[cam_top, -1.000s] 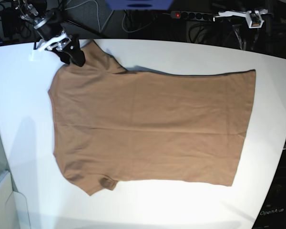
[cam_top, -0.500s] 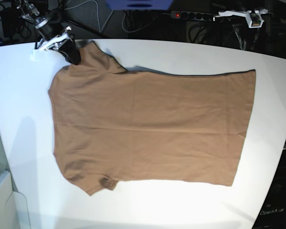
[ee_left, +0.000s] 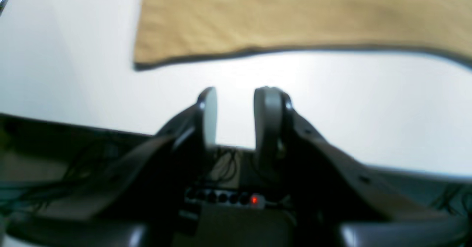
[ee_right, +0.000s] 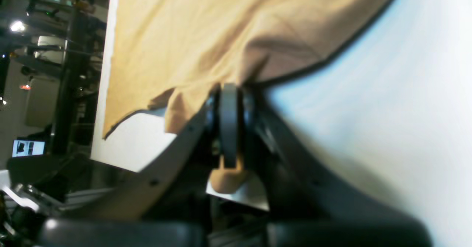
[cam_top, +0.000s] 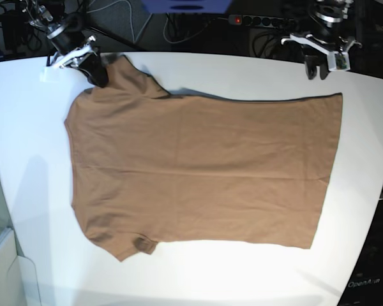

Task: Fold the T-shirt properly
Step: 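Move the left gripper to the hem corner of the shirt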

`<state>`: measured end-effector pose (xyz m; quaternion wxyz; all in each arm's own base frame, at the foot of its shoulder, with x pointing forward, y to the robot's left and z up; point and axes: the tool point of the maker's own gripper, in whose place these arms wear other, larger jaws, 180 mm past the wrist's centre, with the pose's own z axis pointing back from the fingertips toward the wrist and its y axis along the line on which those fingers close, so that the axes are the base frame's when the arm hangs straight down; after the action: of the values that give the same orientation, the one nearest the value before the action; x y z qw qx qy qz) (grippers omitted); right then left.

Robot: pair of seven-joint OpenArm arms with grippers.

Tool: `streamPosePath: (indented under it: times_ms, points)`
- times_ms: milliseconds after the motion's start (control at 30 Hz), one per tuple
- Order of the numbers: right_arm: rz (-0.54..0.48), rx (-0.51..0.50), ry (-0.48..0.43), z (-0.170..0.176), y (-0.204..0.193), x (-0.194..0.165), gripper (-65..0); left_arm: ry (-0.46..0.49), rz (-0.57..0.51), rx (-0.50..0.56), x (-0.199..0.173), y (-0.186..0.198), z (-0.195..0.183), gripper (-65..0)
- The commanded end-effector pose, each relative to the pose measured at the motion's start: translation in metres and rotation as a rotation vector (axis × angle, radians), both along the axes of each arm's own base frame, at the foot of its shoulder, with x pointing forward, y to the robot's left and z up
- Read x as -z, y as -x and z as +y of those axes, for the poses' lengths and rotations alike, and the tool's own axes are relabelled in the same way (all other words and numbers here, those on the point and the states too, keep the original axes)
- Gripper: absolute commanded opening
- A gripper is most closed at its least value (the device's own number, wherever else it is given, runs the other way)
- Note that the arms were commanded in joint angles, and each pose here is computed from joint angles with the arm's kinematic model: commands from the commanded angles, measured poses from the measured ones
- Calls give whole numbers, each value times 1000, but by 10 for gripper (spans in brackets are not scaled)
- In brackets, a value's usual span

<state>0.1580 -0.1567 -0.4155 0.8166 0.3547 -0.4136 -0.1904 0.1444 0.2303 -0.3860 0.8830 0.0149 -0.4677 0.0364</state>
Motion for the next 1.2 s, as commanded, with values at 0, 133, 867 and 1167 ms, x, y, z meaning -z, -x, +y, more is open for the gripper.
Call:
streamPosePath:
  times_ms: [0,133,867,1167]
  points:
    - [-25,5,-10,-4,-3,-7,-644,-3,-55,-7,-20,-11,10,-478]
    - [-25,5,-10,-4,-3,-7,-644,3,25,30,-32,-16,41,-478]
    - [-28,-5,0,-6,-6,-7,-644,-30,328,-185,3,-24,134,-227]
    - [-26,-5,0,-6,-6,-7,-643,34,304,-154,13,-54,121,-235]
